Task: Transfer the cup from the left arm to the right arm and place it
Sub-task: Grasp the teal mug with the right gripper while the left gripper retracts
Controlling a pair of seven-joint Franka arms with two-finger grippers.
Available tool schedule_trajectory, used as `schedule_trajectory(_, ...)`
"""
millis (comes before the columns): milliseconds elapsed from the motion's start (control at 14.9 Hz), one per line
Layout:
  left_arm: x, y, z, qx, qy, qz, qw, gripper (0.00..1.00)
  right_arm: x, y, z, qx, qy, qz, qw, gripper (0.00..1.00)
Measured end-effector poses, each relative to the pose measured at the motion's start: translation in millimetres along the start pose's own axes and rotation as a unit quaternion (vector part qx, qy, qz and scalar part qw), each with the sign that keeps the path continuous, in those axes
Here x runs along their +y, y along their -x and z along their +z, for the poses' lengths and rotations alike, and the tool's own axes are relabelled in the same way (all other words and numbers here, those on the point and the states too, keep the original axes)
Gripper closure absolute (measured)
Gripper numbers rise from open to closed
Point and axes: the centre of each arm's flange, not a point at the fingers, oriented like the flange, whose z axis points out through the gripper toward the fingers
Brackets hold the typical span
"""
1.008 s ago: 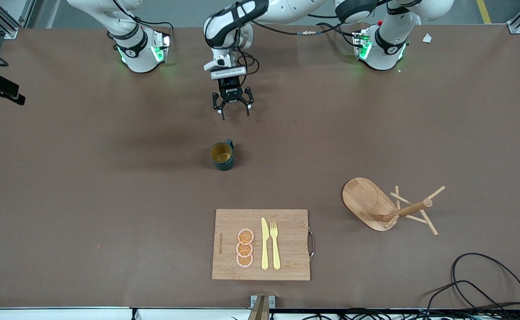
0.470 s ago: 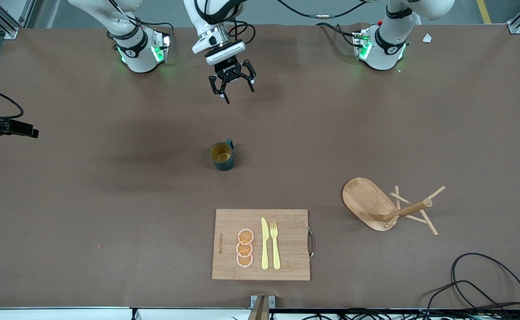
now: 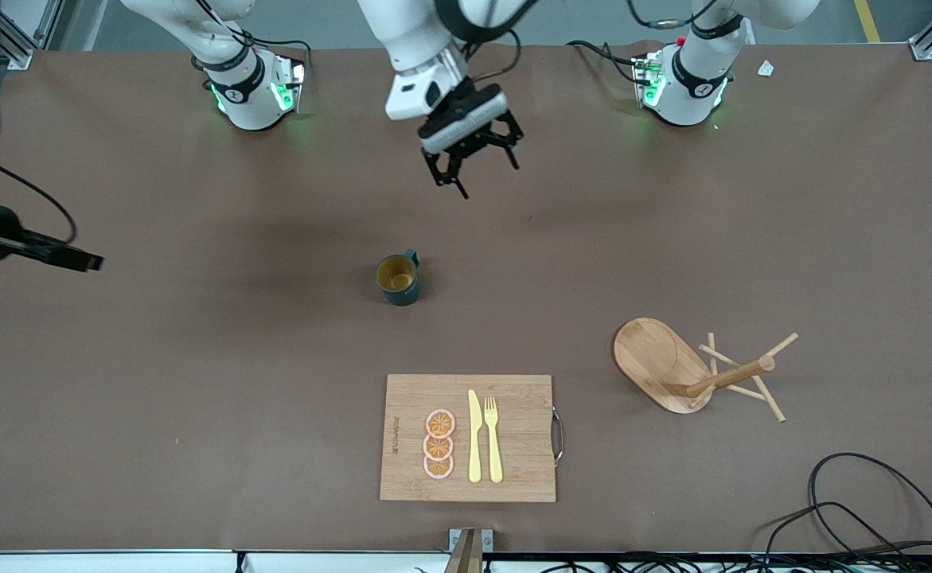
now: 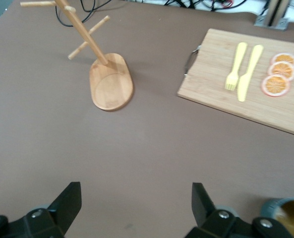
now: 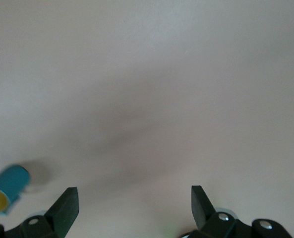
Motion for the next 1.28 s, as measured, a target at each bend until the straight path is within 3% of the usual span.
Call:
schedule_trajectory(269,-53,-108,32,-0.073,-0.01,0.024,0.997,0.01,-93,46,37,0.009,0.015,0.093,0.996,0.0)
schedule_trajectory(672,-157,-248,89,-0.18,0.029,0.033,0.983,0.01,-200,121,98,0.046,-0.014,0.19,0.981,0.0)
schedule_trajectory(941,-228,-309,112,-0.191,0.054,0.073,0.977,0.0,-238,164,157,0.071,-0.045,0.199,0.977,0.0)
schedule_trajectory(1277,-279,-338,112,-0.191,0.09,0.13,0.969,0.0,-261,194,210,0.086,-0.07,0.188,0.976,0.0)
